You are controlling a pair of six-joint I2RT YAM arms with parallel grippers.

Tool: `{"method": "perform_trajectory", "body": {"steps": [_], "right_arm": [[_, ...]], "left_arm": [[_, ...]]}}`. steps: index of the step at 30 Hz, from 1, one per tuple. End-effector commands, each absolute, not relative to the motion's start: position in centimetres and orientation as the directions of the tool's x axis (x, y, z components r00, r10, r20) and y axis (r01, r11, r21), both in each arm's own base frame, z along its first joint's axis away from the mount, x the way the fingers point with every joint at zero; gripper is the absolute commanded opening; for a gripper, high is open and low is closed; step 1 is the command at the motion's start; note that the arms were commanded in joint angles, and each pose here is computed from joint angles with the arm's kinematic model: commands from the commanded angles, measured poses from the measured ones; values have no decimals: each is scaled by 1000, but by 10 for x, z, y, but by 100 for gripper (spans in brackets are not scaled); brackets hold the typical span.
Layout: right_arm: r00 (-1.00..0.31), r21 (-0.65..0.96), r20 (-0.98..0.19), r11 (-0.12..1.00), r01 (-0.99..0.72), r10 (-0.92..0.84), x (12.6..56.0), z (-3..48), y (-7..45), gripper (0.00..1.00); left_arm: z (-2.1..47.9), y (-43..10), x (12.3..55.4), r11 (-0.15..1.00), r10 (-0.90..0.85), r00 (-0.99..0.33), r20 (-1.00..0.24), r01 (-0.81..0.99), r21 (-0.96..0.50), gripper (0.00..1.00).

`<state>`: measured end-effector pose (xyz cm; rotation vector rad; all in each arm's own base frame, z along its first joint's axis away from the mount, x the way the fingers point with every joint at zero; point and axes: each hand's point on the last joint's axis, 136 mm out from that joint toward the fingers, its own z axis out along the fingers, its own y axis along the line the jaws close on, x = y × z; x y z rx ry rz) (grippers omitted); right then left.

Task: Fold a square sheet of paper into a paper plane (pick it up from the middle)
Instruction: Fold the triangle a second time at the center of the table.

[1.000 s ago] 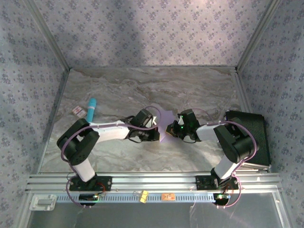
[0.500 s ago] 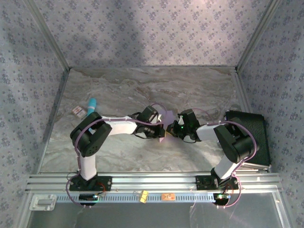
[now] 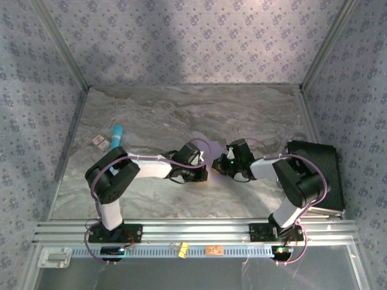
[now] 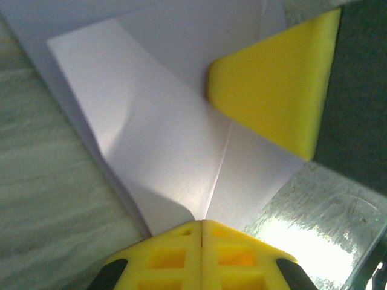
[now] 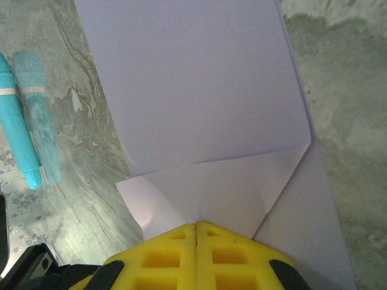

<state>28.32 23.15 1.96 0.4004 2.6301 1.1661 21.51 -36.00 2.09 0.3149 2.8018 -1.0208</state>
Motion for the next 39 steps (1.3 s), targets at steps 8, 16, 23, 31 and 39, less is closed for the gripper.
{"method": "perform_trajectory", "body": {"steps": [8, 16, 23, 31, 39], "right_arm": [[-930, 659, -65, 715, 233, 362, 266, -10, 208, 0], [-929, 662, -68, 713, 230, 363, 267, -8, 208, 0], [-930, 662, -66, 713, 231, 362, 267, -9, 208, 0], [-929, 658, -67, 716, 232, 363, 266, -9, 208, 0], [-929, 657, -67, 717, 234, 364, 265, -9, 207, 0]], "left_arm": [[13, -330, 189, 806, 224, -962, -155, 273, -525, 3], [39, -341, 199, 768, 207, -950, -233, 305, -563, 4], [61, -367, 213, 695, 151, -954, -259, 289, -658, 5], [38, -374, 212, 702, 180, -964, -199, 267, -660, 5], [4, -342, 191, 769, 247, -958, -148, 287, -571, 4]]}}
